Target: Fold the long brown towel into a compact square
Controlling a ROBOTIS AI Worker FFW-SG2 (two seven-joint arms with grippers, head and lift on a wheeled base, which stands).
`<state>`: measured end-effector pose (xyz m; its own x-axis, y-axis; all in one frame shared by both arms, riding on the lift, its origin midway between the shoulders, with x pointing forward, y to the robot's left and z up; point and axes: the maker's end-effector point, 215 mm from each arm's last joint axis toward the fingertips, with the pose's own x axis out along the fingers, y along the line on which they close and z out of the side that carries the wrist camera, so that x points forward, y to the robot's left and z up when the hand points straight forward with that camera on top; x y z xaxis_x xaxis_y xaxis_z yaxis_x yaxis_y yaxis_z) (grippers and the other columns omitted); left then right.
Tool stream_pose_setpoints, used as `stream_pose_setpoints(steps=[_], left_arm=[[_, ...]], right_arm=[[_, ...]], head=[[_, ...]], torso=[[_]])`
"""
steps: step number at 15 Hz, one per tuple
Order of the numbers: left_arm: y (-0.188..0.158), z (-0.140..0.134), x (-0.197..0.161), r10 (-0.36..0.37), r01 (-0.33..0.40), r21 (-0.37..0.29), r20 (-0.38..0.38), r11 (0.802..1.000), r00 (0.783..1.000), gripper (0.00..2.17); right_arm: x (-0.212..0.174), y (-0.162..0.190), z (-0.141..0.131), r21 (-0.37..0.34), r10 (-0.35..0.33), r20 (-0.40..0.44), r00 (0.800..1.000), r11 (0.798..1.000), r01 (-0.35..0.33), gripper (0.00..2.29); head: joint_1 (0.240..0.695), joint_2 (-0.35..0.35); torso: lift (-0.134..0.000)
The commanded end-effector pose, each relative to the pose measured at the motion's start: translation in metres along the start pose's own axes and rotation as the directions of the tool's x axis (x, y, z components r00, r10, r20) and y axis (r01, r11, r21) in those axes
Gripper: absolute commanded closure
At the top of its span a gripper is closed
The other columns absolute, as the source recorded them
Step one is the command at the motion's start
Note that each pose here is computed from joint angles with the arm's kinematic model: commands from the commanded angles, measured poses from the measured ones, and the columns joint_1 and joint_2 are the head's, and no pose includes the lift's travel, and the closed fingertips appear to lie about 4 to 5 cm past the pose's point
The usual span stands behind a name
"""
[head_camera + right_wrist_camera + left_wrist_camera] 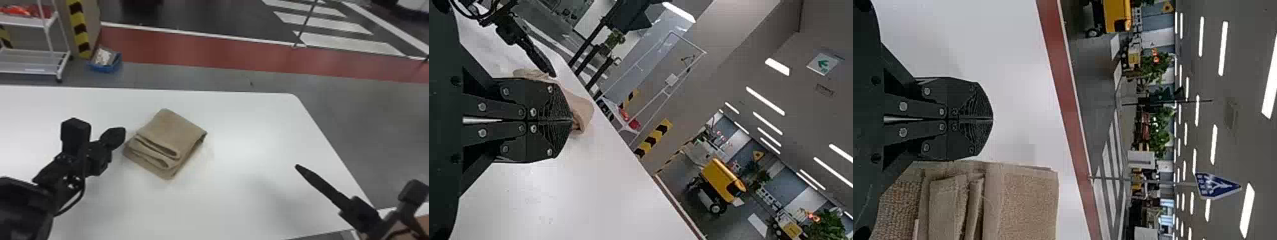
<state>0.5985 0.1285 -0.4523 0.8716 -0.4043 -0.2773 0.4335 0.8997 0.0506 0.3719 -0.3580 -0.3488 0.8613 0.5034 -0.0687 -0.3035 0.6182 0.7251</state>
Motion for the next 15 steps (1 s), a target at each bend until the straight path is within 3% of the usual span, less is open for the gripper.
stream_pose_setpoints(steps=[1,4,12,15], left_arm=[[-0.011,-0.009,-0.007,-0.015,0.015,-0.012,-0.015,1.000,1.000,2.14],[-0.039,-0.012,-0.017,-0.092,0.088,-0.078,-0.052,0.993,0.994,2.14],[-0.121,-0.024,-0.057,-0.227,0.209,-0.131,-0.133,0.969,0.965,2.14],[-0.137,-0.028,-0.069,-0.246,0.226,-0.142,-0.150,0.964,0.958,2.14]], right_arm=[[0.006,0.002,0.000,-0.003,0.007,-0.002,1.000,1.000,-0.007,2.07],[0.011,0.000,0.000,0.000,0.009,-0.003,1.000,1.000,-0.009,2.07],[0.009,-0.015,-0.001,0.032,0.001,0.018,1.000,0.999,-0.001,2.07],[0.006,-0.019,0.000,0.032,-0.007,0.022,1.000,0.999,0.006,2.07]], head=[[0.695,-0.257],[0.695,-0.264],[0.695,-0.350],[0.695,-0.350]], torso=[[-0.120],[-0.120],[-0.120],[-0.120]])
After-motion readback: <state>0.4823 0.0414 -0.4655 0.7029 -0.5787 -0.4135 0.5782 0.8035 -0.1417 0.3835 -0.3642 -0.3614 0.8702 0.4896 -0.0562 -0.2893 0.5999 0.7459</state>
